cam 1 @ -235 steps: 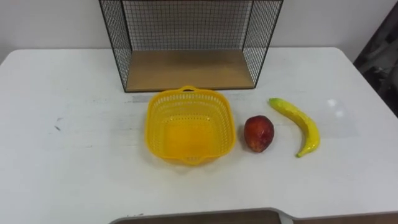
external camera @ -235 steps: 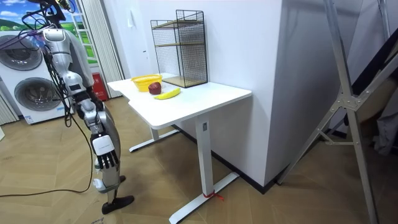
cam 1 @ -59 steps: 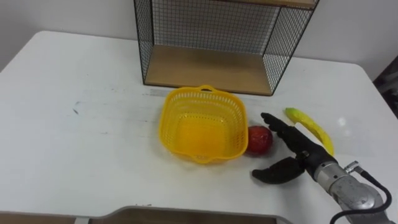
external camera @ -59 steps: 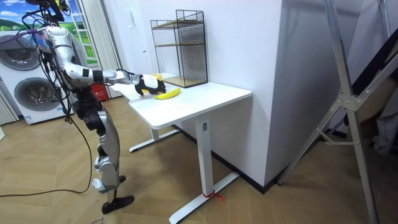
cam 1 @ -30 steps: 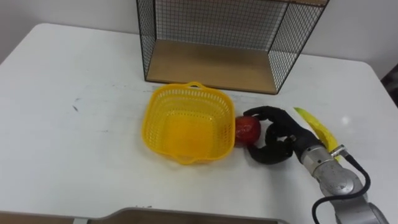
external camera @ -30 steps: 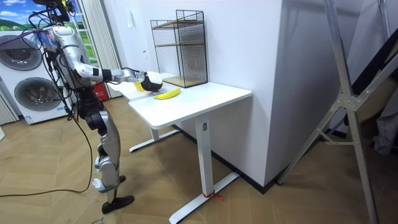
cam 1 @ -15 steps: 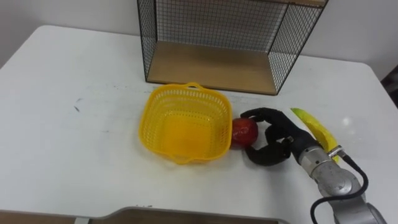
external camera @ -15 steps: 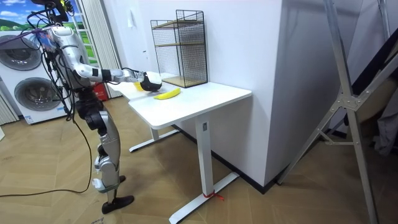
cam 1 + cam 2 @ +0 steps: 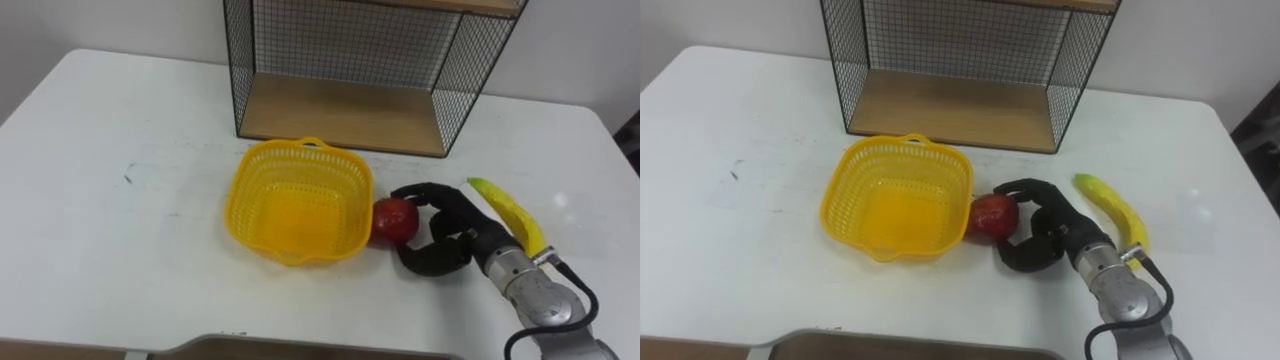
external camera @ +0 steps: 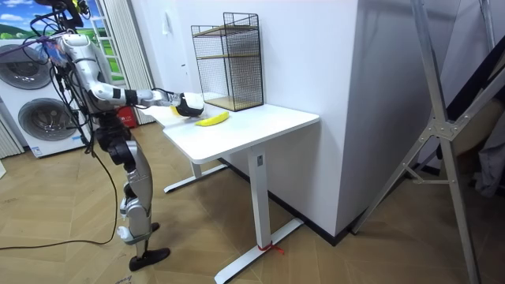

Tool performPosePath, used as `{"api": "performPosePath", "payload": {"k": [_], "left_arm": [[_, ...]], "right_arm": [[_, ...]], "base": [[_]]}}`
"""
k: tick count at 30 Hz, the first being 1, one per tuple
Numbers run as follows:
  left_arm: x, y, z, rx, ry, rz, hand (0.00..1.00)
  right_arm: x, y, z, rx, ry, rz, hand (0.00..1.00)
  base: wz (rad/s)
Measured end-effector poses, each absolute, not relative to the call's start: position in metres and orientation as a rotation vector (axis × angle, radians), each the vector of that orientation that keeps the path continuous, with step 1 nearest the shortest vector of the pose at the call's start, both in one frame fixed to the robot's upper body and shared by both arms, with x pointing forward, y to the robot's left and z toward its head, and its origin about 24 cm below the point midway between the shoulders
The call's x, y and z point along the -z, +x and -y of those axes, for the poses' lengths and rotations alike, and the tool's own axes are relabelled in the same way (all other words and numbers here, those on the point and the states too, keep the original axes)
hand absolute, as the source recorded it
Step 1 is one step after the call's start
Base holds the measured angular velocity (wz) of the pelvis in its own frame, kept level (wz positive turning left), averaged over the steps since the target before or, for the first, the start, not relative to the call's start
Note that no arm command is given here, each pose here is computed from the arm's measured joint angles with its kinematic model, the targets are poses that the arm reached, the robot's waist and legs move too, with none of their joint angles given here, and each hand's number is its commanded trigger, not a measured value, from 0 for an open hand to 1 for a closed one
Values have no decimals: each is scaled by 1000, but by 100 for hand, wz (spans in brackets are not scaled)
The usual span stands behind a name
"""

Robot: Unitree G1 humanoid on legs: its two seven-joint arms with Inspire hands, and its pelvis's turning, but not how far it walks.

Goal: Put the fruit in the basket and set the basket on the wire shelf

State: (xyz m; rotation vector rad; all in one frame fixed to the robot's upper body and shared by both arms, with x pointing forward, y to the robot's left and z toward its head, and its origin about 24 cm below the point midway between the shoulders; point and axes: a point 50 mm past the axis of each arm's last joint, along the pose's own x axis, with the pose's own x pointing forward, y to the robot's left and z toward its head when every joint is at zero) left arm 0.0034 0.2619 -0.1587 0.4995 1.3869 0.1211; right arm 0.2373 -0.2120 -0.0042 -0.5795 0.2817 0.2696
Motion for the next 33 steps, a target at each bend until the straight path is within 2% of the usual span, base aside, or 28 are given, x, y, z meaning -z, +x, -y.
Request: {"api": "performPosePath", "payload": {"k": [16, 26, 33], "left_arm": [[159, 0, -259, -118, 493, -1397, 0], [160, 0, -259, -119, 489, -1393, 0], [160, 1, -257, -122, 483, -1392, 0]], "right_arm": [[-11, 239, 248, -45, -513, -242, 100], [-16, 241, 250, 25, -474, -206, 100], [-46, 248, 238, 7, -453, -57, 100]], "base": [[0], [0], [-3]]}}
